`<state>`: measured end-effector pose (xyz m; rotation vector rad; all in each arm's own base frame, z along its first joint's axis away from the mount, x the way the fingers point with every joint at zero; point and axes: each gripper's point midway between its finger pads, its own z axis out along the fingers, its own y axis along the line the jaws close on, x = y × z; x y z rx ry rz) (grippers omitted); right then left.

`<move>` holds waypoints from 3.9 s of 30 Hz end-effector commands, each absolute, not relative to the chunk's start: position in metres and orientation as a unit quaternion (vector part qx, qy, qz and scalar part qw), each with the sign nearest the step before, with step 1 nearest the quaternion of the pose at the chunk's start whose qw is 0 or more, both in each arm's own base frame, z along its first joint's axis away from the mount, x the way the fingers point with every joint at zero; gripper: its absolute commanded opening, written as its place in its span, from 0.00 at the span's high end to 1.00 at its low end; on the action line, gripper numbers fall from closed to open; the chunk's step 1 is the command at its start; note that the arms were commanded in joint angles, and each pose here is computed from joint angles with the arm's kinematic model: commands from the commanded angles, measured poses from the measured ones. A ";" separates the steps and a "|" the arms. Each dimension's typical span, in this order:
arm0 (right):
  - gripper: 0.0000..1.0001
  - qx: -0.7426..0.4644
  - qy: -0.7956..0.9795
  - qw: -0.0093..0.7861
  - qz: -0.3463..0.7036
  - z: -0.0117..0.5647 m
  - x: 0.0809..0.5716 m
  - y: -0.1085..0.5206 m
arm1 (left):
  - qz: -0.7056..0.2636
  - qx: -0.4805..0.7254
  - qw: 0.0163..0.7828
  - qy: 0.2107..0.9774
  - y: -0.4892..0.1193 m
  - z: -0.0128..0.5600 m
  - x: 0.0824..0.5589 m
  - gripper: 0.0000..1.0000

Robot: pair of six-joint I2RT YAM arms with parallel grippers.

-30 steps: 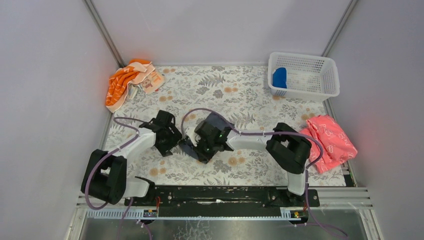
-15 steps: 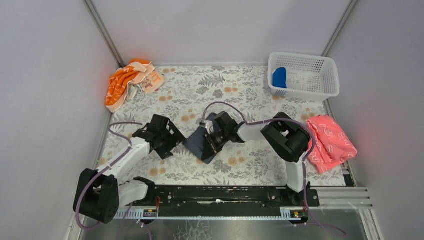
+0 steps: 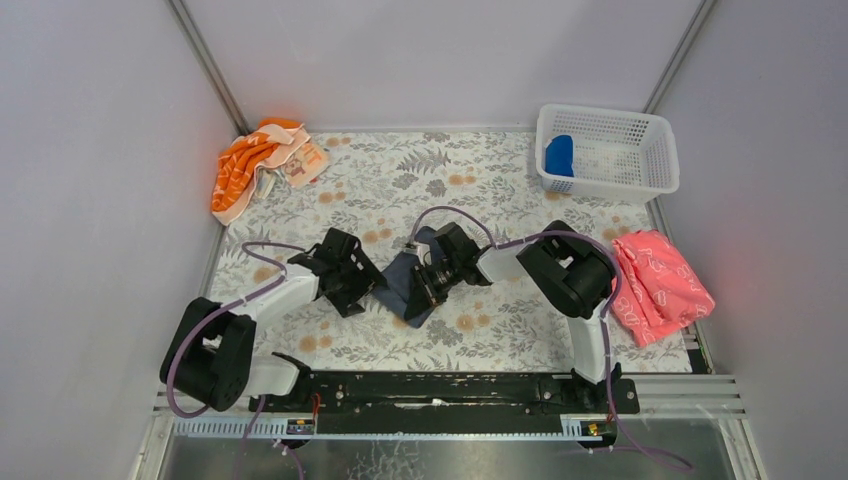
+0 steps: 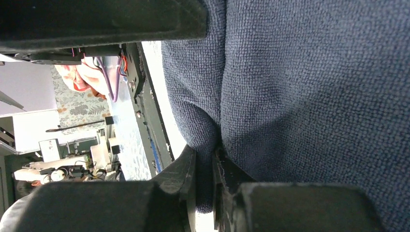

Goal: Roll the towels
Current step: Roll the towel at the center of the board.

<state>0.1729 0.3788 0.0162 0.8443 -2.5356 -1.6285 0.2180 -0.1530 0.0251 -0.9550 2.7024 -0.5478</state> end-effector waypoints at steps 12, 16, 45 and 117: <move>0.61 0.333 -0.864 -0.097 -0.366 0.028 0.178 0.353 | -0.119 -0.328 0.102 0.932 -0.138 -0.011 0.216 0.50; 0.47 0.373 -0.862 -0.176 -0.294 0.045 0.188 0.351 | -0.114 -0.321 0.095 0.935 -0.140 -0.016 0.214 0.55; 0.40 0.584 -0.733 -0.342 -0.070 0.027 0.171 0.383 | -0.118 -0.306 0.084 0.941 -0.146 -0.018 0.212 0.56; 0.34 0.425 -0.809 -0.367 -0.173 0.102 0.218 0.337 | -0.142 -0.305 0.099 0.936 -0.162 -0.014 0.227 0.42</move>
